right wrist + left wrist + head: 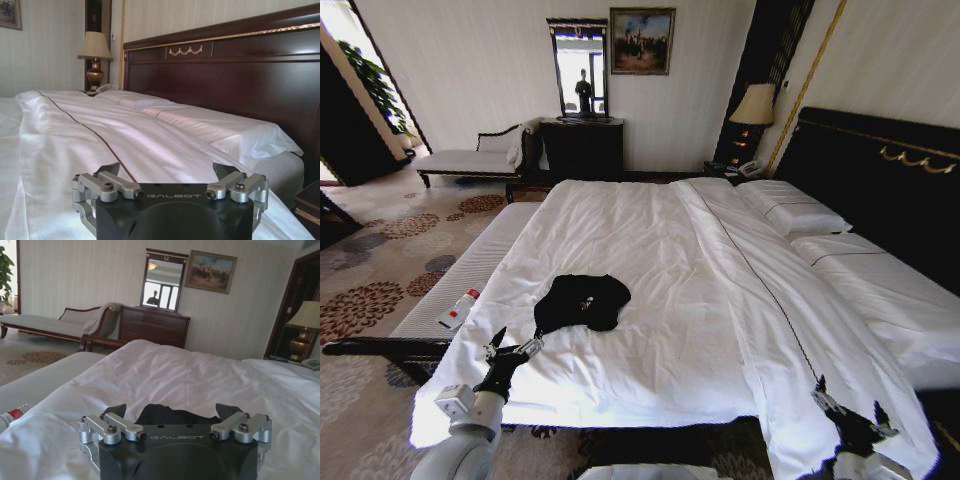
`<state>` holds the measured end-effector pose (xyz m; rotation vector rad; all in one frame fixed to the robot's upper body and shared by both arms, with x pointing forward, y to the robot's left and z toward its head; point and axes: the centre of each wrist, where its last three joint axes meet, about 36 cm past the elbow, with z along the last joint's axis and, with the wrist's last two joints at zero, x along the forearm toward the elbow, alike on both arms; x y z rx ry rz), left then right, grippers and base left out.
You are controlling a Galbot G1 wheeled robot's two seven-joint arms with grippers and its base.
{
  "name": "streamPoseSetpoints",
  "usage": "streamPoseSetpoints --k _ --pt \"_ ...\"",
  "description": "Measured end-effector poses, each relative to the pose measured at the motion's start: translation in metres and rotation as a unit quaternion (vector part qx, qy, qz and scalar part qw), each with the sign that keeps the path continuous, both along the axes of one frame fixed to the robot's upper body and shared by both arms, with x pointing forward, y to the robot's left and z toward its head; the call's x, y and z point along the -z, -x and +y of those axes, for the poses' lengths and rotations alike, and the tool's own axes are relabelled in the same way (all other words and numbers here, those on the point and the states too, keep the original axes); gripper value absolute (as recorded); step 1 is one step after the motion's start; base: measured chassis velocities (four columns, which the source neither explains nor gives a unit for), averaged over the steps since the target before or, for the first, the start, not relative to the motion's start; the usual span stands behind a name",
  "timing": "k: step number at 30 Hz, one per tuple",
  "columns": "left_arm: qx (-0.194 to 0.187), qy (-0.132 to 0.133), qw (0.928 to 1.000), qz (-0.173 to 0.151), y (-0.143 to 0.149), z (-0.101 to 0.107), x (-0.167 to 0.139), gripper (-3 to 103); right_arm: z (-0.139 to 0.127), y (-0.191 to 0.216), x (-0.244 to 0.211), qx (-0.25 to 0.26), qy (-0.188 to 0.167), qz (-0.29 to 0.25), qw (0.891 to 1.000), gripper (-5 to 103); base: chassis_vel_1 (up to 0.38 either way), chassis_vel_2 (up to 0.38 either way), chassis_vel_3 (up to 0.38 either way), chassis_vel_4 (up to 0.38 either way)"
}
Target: Fold the clothes on the bed.
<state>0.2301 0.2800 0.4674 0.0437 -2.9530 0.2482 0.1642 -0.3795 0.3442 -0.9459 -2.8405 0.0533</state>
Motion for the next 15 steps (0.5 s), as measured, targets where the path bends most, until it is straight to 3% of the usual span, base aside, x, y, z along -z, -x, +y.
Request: streamPoseSetpoints --k 6,11,15 --pt "0.016 -0.038 0.9991 0.008 0.0048 0.0017 0.0016 103 0.0005 -0.0002 0.0002 0.0 0.0 -0.001 1.0 100 0.0 0.0 0.0 0.0" --pt "0.003 -0.043 0.999 0.008 0.003 0.0027 0.0033 90 0.0041 0.001 0.0024 0.002 -0.005 0.0 1.0 100 0.0 0.0 0.0 0.0" --pt "-0.002 -0.047 0.9989 0.009 0.0033 0.0059 0.0034 97 0.0069 0.0025 0.0039 0.002 -0.006 0.002 1.0 100 -0.001 0.009 -0.053 -0.045"
